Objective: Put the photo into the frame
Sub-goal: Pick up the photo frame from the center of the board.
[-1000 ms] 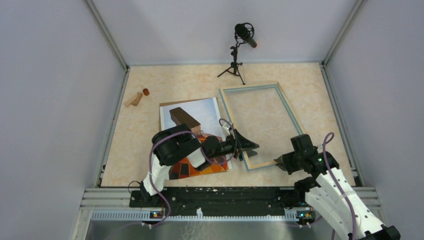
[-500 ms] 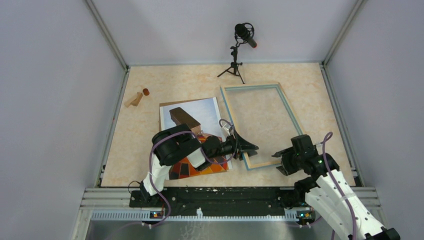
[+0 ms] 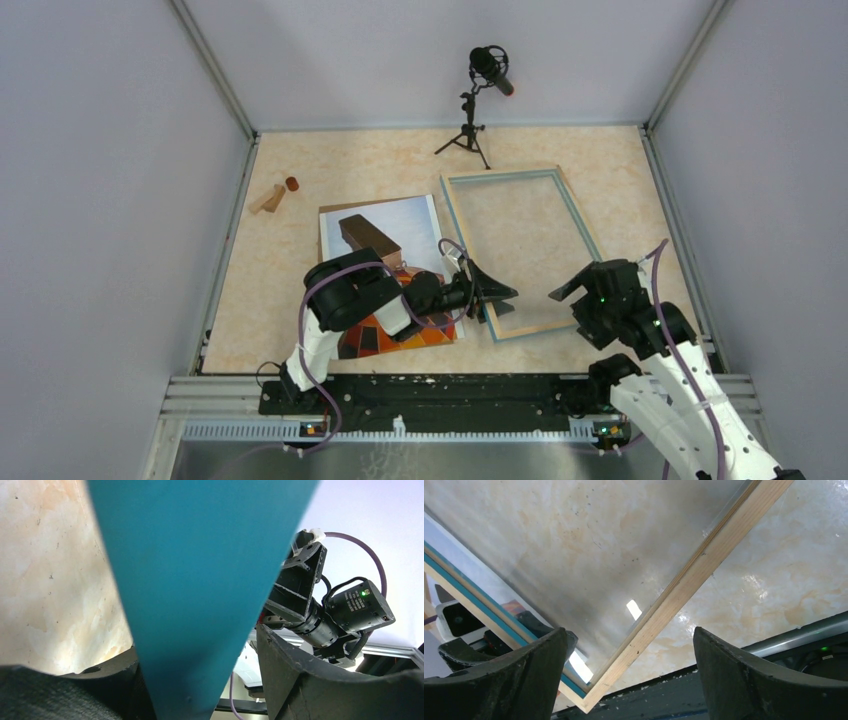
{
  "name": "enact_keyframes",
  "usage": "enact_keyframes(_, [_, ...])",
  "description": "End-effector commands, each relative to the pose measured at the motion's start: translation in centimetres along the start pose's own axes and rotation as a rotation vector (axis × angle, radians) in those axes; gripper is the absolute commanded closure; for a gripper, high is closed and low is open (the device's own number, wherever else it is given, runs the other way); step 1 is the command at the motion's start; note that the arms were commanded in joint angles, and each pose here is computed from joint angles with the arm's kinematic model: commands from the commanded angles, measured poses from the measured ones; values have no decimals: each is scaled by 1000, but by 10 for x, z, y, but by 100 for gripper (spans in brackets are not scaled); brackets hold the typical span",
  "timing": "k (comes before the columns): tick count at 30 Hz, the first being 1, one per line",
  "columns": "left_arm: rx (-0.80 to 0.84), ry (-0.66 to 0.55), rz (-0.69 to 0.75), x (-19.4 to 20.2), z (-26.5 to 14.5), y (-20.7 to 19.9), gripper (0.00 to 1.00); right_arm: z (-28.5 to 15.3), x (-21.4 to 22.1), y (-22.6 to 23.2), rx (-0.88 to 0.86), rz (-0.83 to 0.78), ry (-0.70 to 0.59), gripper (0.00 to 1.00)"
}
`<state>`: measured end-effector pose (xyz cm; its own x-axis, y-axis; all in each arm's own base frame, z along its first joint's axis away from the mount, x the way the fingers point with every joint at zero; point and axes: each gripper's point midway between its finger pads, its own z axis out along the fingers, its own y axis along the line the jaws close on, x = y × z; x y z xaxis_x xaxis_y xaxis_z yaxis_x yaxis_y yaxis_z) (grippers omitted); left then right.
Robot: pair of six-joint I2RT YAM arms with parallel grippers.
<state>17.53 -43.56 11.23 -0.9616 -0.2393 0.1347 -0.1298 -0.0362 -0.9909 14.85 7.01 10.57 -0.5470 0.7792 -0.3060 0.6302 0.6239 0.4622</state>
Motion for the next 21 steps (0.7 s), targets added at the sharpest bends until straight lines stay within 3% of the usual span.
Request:
enact_keyframes(1, [337, 101, 92, 25, -13, -88, 36, 0, -6, 0, 0, -48, -28, 12])
enact_keyframes(5, [360, 108, 91, 26, -14, -98, 39, 9, 2, -2, -25, -38, -6, 20])
enact_keyframes(11, [388, 105, 144, 29, -15, -107, 45, 10, 2, 1, -45, -37, -11, 20])
enact_keyframes(21, [443, 127, 307, 39, -18, -122, 45, -21, -23, 21, -122, -90, -109, 17])
